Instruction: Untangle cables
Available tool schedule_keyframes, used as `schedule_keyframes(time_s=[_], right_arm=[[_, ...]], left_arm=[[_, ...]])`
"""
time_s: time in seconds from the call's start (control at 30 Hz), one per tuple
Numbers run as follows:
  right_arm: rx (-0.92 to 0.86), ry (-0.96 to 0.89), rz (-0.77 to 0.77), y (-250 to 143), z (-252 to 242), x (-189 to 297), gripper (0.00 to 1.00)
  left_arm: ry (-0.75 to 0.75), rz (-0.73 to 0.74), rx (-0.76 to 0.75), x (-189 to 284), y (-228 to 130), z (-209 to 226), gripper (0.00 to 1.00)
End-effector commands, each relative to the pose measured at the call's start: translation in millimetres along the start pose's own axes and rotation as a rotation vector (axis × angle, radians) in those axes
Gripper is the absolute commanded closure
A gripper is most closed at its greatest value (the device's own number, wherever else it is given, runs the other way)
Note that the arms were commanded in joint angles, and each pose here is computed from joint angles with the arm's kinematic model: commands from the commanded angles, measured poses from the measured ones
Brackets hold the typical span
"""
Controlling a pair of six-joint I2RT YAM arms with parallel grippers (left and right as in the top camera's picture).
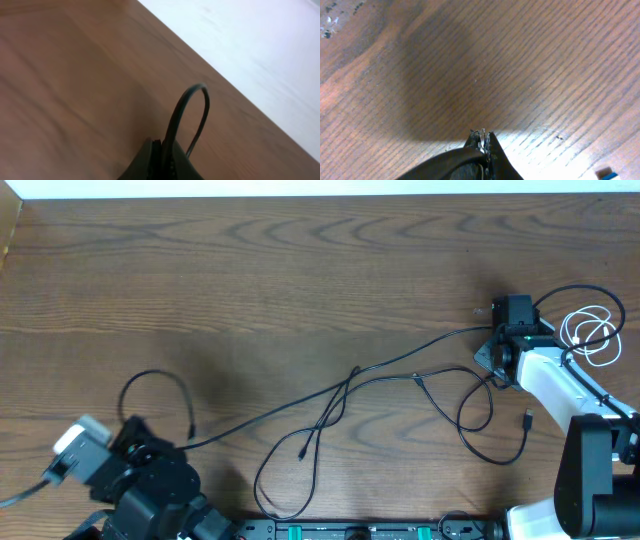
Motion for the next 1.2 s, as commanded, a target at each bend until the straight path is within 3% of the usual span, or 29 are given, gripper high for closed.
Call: schedule_keyframes(time_s=[0.0,0.13,0.33,0.63,0.8,1.0,1.17], right_arm=[[-0.036,0.006,-0.006,1,-1,3,0.99],[-0.036,-0.001,-0.014,2,-1,3,0.98],[-0.037,0.0,-0.014,2,-1,3,0.99],[-0.035,0.084,0.083,-5,6,3,0.99],[0.085,0.175,0.141,-9,13,5,0.99],[0.311,0.429,0.254,-17,31,12,0.98],[0.337,0.467,0.275,-22,35,15,0.93]], left_arm=[[0.124,-0.174,0.148,4,10,18,0.92],[0.183,-0.229,0.19,6,10,31,0.93],[0.26,-0.32,0.138,11,12,48,0.92],[0.256,-0.305,0.166,4,3,43,0.92],[0.242,-0.243,0.191,-7,-11,34,0.93],[0.227,-0.14,0.193,-25,-39,20,0.92],[0.187,-0.041,0.075,-40,-54,-5,0.92]])
Point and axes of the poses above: each gripper's point midway between its finger pads, its own x axis back along the fingers, its own z axis along the line the jaws close on, y = z × x, the point moved 10 cm from there along x, back along the fingers, and after that the axes turned 10 degrees about -x, right-handed, at the moved point
